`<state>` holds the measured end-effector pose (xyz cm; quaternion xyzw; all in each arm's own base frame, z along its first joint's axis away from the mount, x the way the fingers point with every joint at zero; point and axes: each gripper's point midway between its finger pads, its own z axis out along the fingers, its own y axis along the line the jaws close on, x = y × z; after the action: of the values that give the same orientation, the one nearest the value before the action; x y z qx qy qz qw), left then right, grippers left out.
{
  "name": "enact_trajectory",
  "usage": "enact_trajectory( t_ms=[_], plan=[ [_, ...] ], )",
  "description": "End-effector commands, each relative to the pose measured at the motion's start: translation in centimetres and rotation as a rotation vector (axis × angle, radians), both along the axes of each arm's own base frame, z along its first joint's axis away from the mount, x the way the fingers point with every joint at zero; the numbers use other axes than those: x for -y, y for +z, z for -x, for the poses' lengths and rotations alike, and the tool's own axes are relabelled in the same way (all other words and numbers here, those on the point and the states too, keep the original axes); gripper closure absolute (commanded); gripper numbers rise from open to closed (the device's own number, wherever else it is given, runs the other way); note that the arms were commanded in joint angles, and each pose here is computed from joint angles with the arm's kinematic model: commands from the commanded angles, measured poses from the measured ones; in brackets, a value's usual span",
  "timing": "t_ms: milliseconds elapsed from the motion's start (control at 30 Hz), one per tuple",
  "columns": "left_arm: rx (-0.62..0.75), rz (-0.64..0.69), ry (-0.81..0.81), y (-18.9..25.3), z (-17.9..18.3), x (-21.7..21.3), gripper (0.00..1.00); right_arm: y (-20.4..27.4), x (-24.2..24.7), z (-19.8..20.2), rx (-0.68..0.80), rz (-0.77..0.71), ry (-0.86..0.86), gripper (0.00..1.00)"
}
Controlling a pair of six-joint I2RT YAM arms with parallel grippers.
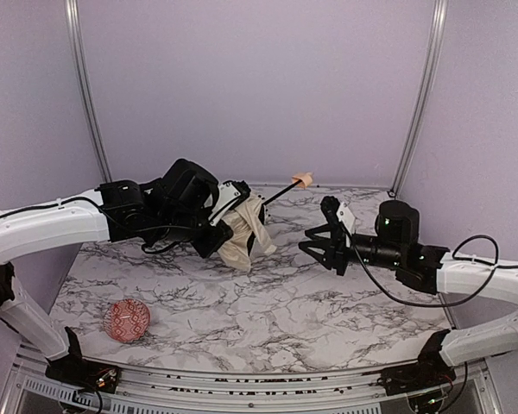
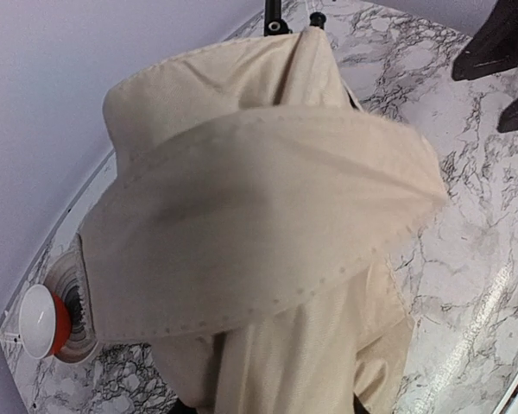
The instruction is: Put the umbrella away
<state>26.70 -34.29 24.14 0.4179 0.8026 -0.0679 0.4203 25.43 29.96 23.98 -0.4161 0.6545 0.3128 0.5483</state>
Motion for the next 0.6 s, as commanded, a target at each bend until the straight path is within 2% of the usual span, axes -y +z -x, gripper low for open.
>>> enact_trajectory(
  t_ms=[0, 67, 133, 233, 300, 400, 567],
  plan=[
    [0.041, -0.017, 0.048, 0.8, -1.0, -0.6, 1.00, -1.3, 1.5, 4.1, -0.025, 0.022, 0.094, 0.60],
    [0.049, -0.029, 0.014, 0.7, -0.8, -0.4, 1.00, -0.7, 2.0, 4.7, -0.013, 0.007, 0.098, 0.49],
    [0.063, -0.040, -0.019, 0.8, -0.6, -0.2, 1.00, 0.5, 2.2, 4.6, -0.007, -0.021, 0.082, 0.34],
    [0.093, -0.055, -0.038, 1.2, -0.6, -0.1, 1.00, 1.4, 1.0, 4.2, -0.032, -0.063, 0.112, 0.23],
    [0.110, -0.065, -0.041, 1.5, -0.7, -0.1, 1.00, 1.6, -0.3, 3.5, -0.109, -0.099, 0.128, 0.23],
    [0.128, -0.075, -0.041, 1.8, -0.8, 0.0, 1.00, 1.6, -2.8, 2.8, -0.232, -0.130, 0.173, 0.36],
    [0.147, -0.076, -0.055, 2.2, -0.7, 0.6, 1.00, 2.7, -6.4, 4.4, -0.175, -0.176, 0.295, 0.39]
  ],
)
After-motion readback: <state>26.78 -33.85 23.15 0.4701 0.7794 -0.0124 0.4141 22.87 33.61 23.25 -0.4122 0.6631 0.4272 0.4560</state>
